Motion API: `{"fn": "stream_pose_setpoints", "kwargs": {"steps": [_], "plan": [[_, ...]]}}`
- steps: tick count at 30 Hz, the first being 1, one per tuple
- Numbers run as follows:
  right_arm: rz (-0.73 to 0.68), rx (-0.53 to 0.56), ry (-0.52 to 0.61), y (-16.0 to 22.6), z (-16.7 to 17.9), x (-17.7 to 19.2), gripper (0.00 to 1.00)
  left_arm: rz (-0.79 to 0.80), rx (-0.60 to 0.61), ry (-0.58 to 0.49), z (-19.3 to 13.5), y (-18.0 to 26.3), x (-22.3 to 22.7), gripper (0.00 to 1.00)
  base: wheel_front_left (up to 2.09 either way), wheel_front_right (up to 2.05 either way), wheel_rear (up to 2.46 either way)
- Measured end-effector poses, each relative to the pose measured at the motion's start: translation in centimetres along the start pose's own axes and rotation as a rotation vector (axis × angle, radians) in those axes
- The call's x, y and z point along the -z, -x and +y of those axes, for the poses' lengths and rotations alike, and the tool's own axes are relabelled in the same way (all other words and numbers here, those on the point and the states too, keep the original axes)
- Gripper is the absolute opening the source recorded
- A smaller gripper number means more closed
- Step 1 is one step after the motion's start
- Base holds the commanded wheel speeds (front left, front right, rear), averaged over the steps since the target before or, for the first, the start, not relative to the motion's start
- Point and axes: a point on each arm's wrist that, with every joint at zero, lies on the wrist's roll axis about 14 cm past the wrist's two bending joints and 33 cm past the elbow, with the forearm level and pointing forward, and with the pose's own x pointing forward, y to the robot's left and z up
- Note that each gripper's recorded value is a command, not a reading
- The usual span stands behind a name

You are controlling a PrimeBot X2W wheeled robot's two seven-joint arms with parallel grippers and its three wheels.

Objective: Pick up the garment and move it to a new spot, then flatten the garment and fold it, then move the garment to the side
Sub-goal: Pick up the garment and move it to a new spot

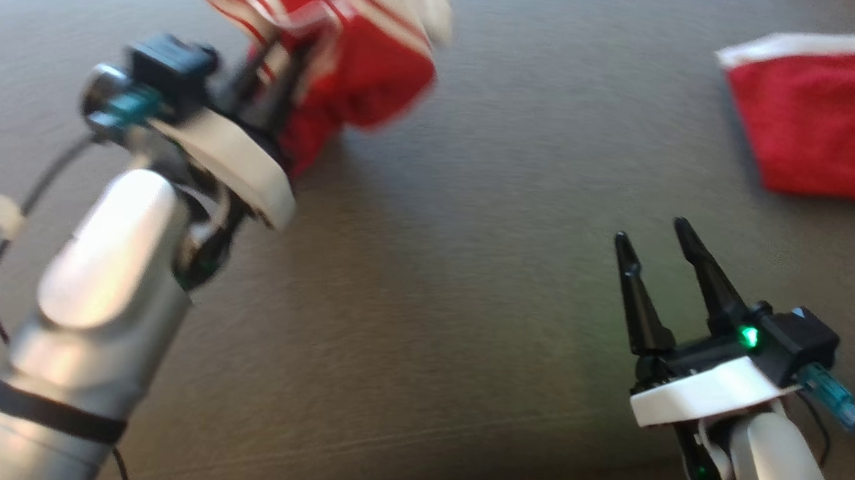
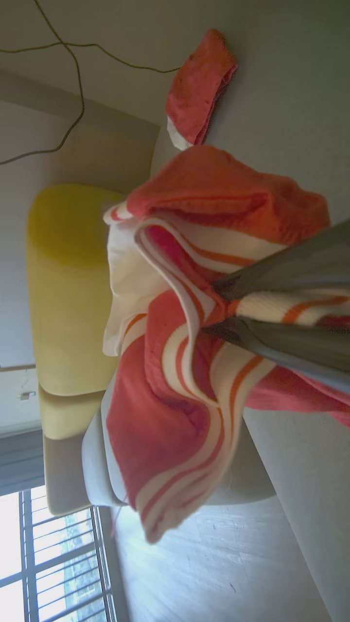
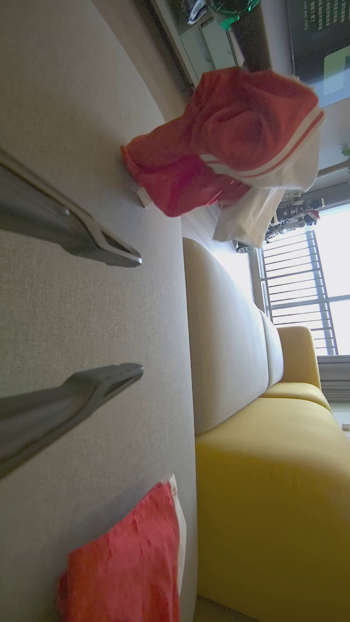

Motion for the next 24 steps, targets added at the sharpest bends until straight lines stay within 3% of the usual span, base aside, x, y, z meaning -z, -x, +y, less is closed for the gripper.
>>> {"fn": "stream_pose_setpoints", "kwargs": {"steps": [8,16,17,24], "plan": [[-0.018,0.105,0.017,2.0,-3.2,-1.2,1.0,0.15,0.287,-0.01,-9.9,-3.1,6.5,0.0,0.0,0.0,0.0],[0.017,0.152,0.036,1.8,-4.9,-0.2,1.0,0.306,0.41,0.006,-14.1,-2.8,14.4,0.0,0.0,0.0,0.0],[0.017,0.151,0.036,1.7,-4.9,-0.2,1.0,0.302,0.404,0.001,-14.2,-2.8,14.7,1.0,0.0,0.0,0.0],[-0.01,0.099,0.018,1.0,-3.2,-0.8,1.0,0.189,0.302,0.009,-13.1,-2.9,11.5,1.0,0.0,0.0,0.0]]}}
